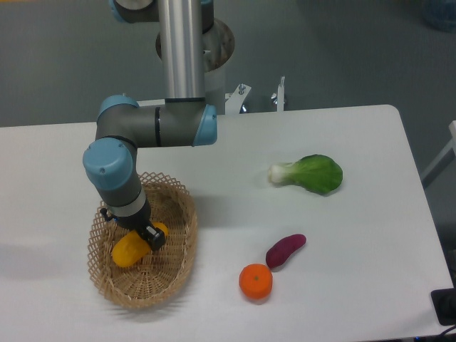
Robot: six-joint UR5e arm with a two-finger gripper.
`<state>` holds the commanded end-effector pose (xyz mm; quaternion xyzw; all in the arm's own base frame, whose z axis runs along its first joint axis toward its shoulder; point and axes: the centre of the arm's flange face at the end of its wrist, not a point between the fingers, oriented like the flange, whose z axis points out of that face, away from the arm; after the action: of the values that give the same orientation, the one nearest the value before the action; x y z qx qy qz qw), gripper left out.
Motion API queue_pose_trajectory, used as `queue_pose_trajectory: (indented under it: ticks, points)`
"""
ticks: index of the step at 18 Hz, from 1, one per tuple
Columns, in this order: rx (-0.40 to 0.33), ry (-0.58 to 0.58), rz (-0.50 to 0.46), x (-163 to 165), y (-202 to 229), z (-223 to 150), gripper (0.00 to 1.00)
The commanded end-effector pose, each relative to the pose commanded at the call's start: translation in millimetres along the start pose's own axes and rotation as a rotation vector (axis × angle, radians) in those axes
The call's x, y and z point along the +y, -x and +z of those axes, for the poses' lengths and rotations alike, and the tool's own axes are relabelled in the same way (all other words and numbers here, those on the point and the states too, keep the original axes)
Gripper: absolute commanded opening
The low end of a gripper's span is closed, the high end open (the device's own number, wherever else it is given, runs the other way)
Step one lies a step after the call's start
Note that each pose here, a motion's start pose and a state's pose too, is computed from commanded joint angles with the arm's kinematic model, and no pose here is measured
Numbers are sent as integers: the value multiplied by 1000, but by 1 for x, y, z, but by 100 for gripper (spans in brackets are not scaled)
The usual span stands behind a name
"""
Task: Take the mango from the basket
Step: 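Lower the gripper onto the yellow mango and close on it, then lift the held mango out of the basket toward the bok choy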
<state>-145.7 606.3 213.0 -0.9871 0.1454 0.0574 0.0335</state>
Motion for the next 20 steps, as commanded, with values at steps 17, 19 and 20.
queue_pose_trajectory:
  ticks: [17,19,20]
  points:
    - [-91,-215,-196,64,120,-125,59]
    - [-98,-205,-226,86,152,-137,58]
    - [-98,-196,-205,94,163,-142,58]
